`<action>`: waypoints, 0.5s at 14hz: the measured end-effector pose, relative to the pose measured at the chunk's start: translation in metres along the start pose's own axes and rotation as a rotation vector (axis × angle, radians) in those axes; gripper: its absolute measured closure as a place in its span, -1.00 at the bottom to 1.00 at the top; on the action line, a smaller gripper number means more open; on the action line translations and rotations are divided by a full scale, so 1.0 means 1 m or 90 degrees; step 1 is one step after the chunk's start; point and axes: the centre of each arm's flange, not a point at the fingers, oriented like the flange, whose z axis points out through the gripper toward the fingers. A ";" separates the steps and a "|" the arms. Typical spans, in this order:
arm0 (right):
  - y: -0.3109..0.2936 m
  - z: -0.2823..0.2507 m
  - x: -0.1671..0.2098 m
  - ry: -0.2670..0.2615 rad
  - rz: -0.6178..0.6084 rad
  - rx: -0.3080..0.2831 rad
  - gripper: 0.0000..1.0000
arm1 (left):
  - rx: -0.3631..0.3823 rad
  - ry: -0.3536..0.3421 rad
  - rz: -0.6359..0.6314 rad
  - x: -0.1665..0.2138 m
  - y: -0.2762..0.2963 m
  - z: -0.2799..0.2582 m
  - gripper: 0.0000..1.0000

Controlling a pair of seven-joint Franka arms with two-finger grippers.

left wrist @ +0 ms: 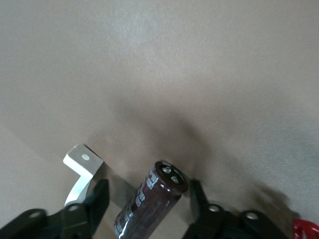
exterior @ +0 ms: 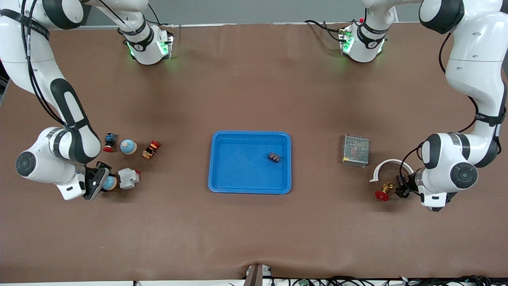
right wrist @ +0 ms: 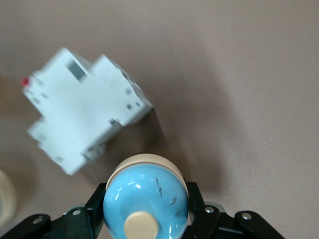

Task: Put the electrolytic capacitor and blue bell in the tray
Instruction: 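Carry the bell with the right gripper while the left gripper carries the capacitor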

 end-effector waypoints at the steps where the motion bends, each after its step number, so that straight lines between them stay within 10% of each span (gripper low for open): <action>1: 0.001 -0.013 0.008 -0.003 0.025 0.022 -0.35 | -0.002 0.001 0.001 0.000 0.001 0.001 -0.16; 3: 0.000 -0.050 0.035 -0.012 0.084 0.050 -0.35 | -0.003 0.001 0.003 -0.001 0.002 0.000 0.30; 7: -0.051 -0.140 0.129 -0.043 0.246 0.057 -0.35 | -0.008 0.009 0.002 0.003 0.004 -0.008 0.37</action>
